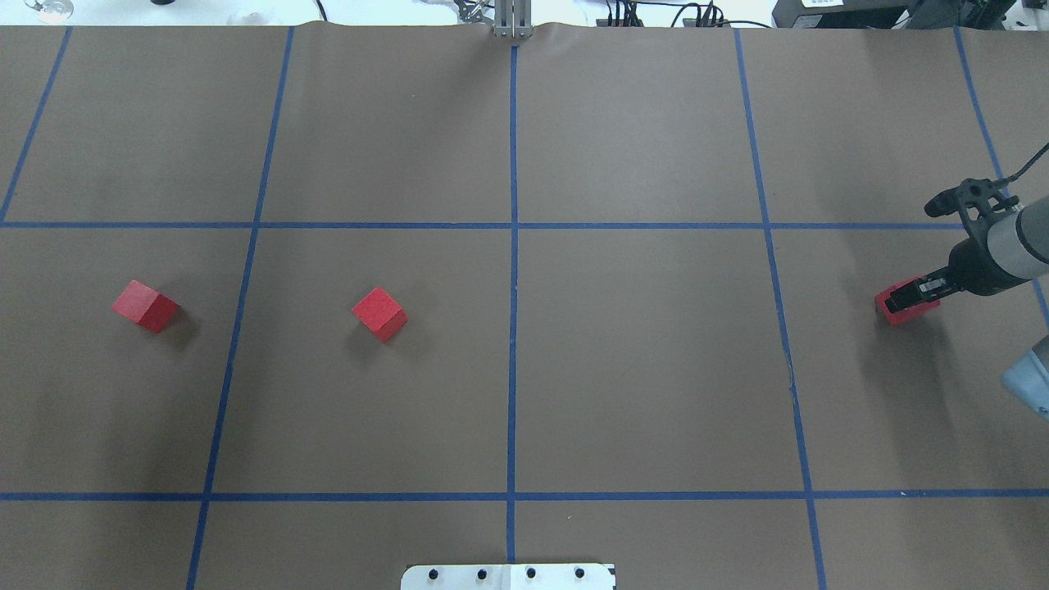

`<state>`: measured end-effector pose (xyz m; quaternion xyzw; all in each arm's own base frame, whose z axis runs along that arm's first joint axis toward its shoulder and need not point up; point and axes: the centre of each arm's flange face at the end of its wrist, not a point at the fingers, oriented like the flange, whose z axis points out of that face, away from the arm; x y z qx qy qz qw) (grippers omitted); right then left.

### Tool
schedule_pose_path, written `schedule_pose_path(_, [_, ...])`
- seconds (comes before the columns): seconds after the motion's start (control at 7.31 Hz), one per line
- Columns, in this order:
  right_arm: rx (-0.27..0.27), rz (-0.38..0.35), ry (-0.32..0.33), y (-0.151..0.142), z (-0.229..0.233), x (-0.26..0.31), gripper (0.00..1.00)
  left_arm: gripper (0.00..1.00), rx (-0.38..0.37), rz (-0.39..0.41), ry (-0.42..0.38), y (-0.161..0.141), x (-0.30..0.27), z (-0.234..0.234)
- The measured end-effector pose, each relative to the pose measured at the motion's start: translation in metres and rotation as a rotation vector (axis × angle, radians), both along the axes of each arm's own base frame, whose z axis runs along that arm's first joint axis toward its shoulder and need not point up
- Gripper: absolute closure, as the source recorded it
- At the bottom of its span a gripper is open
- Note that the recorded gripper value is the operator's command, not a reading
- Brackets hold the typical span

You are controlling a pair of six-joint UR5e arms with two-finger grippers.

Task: Form red blocks into L shape at center
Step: 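Reach the right gripper to the red cube nearest it and grasp it, then carry the red cube with the right gripper to the table center and lower it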

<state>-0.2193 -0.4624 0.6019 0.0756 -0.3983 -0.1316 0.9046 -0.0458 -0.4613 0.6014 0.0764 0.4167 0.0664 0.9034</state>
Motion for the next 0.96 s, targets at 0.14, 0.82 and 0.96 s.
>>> schedule_pose_path(0.14, [-0.003, 0.0, -0.017, 0.0, -0.007, 0.003, 1.0, 0.0, 0.001, 0.0, 0.0, 0.0, 0.0, -0.001])
schedule_pose_path(0.82, [-0.137, 0.184, -0.222, -0.03, -0.184, -0.086, 1.0, 0.0, 0.01, 0.006, 0.038, -0.002, 0.003, -0.009])
schedule_pose_path(0.96, [-0.156, 0.217, -0.234, -0.029, -0.231, -0.134, 1.0, 0.0, 0.014, 0.007, 0.04, -0.003, 0.003, -0.011])
